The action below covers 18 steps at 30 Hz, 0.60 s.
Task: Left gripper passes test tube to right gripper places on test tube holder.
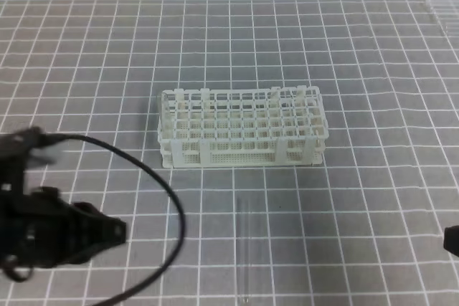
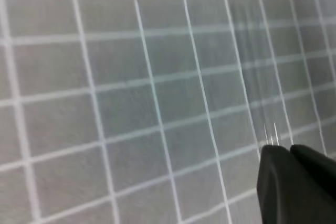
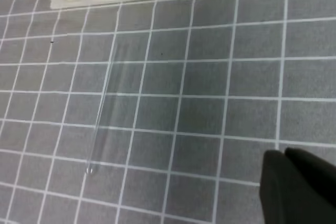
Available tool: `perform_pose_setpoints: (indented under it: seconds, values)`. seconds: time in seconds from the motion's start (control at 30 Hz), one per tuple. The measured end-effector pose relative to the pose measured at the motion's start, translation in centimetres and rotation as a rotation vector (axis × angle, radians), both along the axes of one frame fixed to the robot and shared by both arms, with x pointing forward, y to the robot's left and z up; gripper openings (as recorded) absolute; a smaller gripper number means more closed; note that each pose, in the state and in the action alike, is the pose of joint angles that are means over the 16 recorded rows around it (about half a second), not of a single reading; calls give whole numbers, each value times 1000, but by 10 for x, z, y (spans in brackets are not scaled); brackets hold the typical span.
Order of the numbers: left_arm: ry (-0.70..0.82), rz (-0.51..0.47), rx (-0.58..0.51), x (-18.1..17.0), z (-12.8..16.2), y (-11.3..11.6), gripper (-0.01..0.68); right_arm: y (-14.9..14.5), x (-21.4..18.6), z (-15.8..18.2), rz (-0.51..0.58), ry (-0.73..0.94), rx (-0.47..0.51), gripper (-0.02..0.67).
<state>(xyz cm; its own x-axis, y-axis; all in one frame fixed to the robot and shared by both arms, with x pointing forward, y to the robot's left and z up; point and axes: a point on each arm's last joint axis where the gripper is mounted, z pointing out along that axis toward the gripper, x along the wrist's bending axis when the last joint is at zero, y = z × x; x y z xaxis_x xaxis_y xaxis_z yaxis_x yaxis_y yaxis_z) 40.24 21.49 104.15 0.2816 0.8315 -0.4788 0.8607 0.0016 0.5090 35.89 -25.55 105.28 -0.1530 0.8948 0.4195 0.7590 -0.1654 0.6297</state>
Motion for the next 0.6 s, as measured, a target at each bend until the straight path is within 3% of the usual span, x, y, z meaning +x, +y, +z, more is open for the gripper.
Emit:
perform_pose_setpoints:
  seconds: [0.17, 0.6]
  values:
    - [101, -86, 31, 12, -13, -33, 0, 0, 0, -3, 27, 23, -21, -1]
    - [209, -331, 236, 26, -18, -150, 0, 0, 0, -4, 55, 10, -62, -1]
